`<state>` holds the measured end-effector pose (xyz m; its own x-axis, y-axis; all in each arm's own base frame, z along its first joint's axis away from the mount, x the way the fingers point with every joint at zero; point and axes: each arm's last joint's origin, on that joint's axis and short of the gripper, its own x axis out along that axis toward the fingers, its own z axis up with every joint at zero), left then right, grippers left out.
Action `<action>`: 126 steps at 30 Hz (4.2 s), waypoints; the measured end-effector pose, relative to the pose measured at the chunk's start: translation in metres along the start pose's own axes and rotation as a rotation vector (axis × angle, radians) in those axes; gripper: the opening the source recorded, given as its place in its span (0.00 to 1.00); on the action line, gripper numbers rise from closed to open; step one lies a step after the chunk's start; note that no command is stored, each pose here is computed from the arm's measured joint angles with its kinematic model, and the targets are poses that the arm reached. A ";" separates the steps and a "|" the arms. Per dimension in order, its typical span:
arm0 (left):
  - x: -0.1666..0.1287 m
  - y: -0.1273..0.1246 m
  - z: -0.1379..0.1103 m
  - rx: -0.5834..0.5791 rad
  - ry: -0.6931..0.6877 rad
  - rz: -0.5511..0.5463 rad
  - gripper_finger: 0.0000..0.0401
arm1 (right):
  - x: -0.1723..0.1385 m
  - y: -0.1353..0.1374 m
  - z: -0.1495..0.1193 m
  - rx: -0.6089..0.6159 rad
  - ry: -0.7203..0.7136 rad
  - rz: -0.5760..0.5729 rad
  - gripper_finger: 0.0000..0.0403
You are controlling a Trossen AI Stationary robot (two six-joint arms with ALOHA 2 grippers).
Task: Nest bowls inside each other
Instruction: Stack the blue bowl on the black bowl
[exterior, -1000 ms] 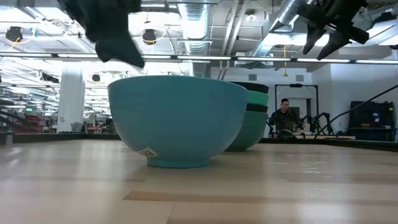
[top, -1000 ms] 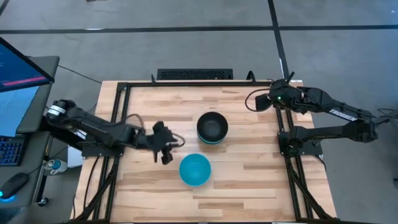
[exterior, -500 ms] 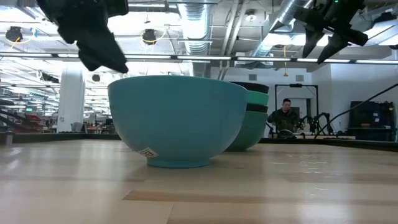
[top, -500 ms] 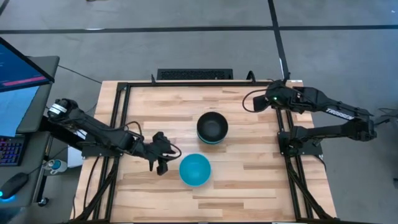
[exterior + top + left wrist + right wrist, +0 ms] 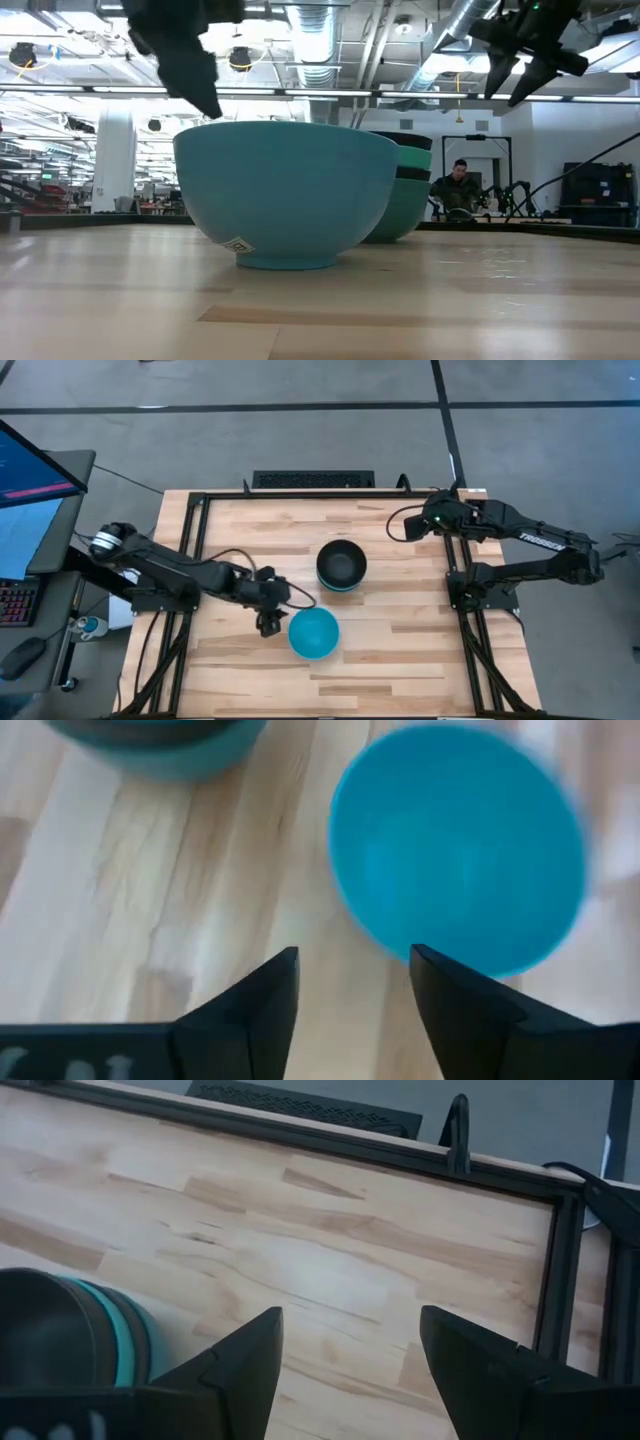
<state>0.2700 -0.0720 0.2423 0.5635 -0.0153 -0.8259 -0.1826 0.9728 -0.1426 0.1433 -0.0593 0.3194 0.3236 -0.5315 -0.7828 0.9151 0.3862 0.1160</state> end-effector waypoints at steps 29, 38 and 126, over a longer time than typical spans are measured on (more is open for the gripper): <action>0.060 -0.010 0.008 -0.114 0.099 0.005 0.42 | -0.024 -0.014 -0.008 -0.050 -0.063 0.088 0.64; 0.062 -0.008 0.005 -0.070 0.102 0.006 0.13 | -0.024 -0.013 -0.008 -0.045 -0.062 0.088 0.64; 0.052 0.133 0.216 0.191 0.126 0.094 0.00 | -0.023 -0.019 -0.008 -0.045 -0.046 0.039 0.64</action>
<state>0.4492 0.1064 0.2985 0.4441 0.0604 -0.8939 -0.0673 0.9972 0.0339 0.1170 -0.0482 0.3301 0.3702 -0.5496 -0.7490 0.8904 0.4397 0.1174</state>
